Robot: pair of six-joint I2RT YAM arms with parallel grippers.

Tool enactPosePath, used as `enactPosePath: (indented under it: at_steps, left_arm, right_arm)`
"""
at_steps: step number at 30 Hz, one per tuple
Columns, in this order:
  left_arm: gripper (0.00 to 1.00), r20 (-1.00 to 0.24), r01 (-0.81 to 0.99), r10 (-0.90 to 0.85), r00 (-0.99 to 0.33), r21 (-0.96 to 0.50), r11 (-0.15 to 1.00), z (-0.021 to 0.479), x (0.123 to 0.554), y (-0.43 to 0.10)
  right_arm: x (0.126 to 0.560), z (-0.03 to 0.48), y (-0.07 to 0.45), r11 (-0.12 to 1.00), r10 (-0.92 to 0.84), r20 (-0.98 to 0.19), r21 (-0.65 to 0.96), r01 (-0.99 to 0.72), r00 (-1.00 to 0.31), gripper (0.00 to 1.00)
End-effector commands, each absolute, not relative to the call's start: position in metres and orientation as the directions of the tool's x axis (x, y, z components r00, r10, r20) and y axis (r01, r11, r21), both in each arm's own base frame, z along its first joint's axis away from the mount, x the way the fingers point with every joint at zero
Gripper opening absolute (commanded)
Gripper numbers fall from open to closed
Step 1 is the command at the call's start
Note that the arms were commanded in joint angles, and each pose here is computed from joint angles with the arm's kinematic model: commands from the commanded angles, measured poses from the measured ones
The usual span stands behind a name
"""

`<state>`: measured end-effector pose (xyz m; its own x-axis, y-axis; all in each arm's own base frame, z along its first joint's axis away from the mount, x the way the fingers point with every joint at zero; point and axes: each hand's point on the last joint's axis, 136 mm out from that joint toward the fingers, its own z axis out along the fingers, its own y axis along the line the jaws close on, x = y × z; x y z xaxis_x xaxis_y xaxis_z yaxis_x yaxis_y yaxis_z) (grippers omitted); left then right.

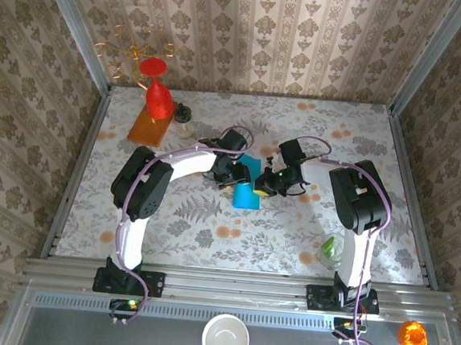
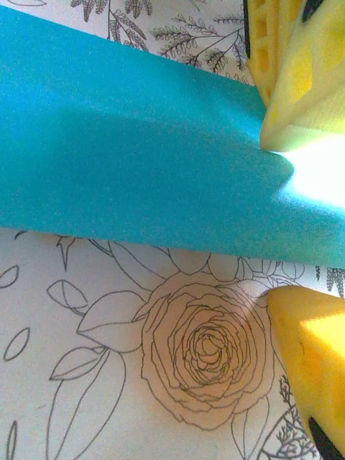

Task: Fold a paper plane with a square sheet of paper (pick it up from the middle)
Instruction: Hold the square sheet of paper at the center of the table.

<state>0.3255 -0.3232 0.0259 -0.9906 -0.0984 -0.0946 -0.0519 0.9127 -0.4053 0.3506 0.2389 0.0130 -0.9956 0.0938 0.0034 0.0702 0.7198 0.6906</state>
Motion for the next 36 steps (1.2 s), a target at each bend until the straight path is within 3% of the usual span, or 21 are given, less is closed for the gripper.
enactPosePath:
  at_steps: [1, 6, 11, 16, 27, 36]
  left_arm:
    - [0.53, 0.011, -0.055, -0.054, -0.998, -0.354, 0.933, -0.015, 0.297, -0.317]
    - [0.48, 0.049, -0.09, -0.08, -0.996, -0.261, 0.961, -0.035, 0.288, -0.3]
    - [0.47, 0.088, -0.127, -0.111, -0.99, -0.196, 0.972, -0.052, 0.281, -0.288]
    - [0.47, 0.107, -0.149, -0.132, -0.985, -0.17, 0.974, -0.061, 0.278, -0.285]
    - [0.49, 0.133, -0.145, -0.125, -0.983, -0.153, 0.978, -0.071, 0.274, -0.285]
    - [0.44, 0.116, -0.102, -0.083, -0.99, -0.163, 0.981, -0.068, 0.274, -0.284]
  right_arm:
    - [0.336, -0.014, 0.231, 0.756, 0.109, 0.093, 0.639, 0.144, -0.99, 0.14]
    - [0.347, 0.011, 0.237, 0.714, 0.121, 0.057, 0.689, 0.127, -0.991, 0.18]
    - [0.366, 0.048, 0.236, 0.68, 0.163, -0.055, 0.73, 0.072, -0.985, 0.25]
    - [0.378, 0.06, 0.22, 0.708, 0.213, -0.123, 0.703, 0.067, -0.969, 0.26]
    - [0.383, 0.056, 0.204, 0.734, 0.229, -0.141, 0.675, 0.076, -0.963, 0.25]
    - [0.383, 0.054, 0.2, 0.736, 0.235, -0.139, 0.672, 0.083, -0.962, 0.26]
